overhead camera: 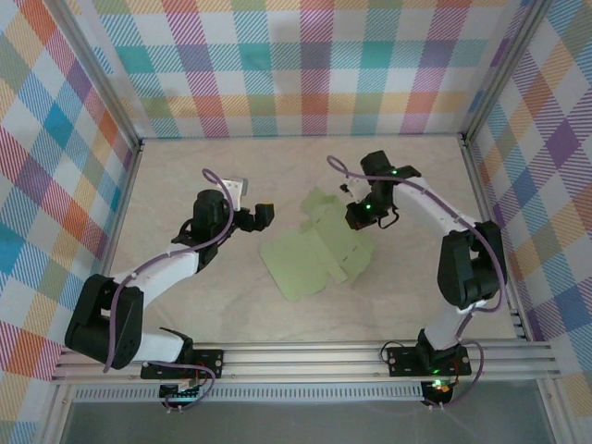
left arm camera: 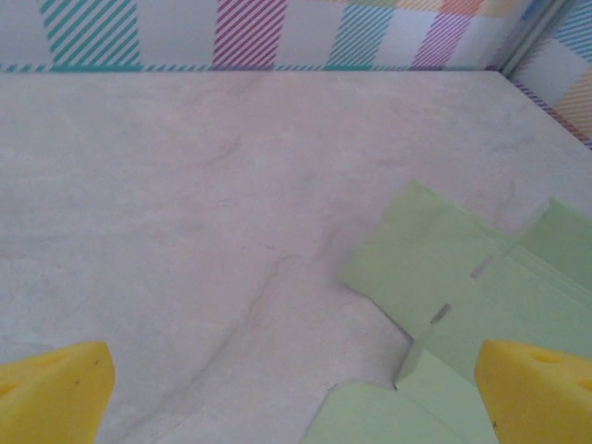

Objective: Fold the paper box

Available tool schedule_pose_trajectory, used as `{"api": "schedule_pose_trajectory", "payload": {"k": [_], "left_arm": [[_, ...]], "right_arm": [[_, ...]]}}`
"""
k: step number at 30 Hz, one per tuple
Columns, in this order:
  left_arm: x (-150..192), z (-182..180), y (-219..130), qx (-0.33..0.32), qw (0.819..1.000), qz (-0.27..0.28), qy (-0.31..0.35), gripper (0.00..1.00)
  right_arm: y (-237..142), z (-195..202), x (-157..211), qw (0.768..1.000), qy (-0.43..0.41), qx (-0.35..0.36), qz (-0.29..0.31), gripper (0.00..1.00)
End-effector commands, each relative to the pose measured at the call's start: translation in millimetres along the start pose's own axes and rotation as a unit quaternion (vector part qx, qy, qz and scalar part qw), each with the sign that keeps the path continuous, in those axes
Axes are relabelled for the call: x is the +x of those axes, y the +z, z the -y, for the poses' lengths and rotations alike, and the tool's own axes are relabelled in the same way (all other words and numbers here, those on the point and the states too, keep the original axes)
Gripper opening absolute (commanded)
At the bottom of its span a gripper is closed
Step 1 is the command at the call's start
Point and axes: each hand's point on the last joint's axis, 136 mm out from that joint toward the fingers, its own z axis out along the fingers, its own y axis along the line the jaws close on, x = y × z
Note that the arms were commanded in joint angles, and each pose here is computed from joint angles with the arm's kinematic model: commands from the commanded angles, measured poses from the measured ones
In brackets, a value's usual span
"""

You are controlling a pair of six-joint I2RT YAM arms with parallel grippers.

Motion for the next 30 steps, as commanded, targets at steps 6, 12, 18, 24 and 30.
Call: {"api": "schedule_pose_trajectory", "payload": {"k": [6,12,18,24,30], "left_arm": [[13,-3,14,0.028,0.999,-0.018,-0.014,1.00],[20,-12,23,0.014,0.999,-0.020,-0.030,1.00],[13,-43,29,-0.037,0.996,-0.019,-0.084,1.00],[7,-69,32,-0.057,0.990,-0.012,-0.130,1.00],[11,-79,30,-0.060,0.989,-0.013,-0.138,1.00]], "right_arm": [[-3,34,-9,0.980,-0.057,0.192,-0.019,0.00],[-12,34,-21,0.956,-0.114,0.269,0.017,0.00],[-9,14,-34,0.912,-0.209,0.347,0.070,0.00],[-1,-5,-43,0.864,-0.279,0.408,0.098,0.00],[9,-12,-57,0.814,-0.324,0.468,0.112,0.00]]}}
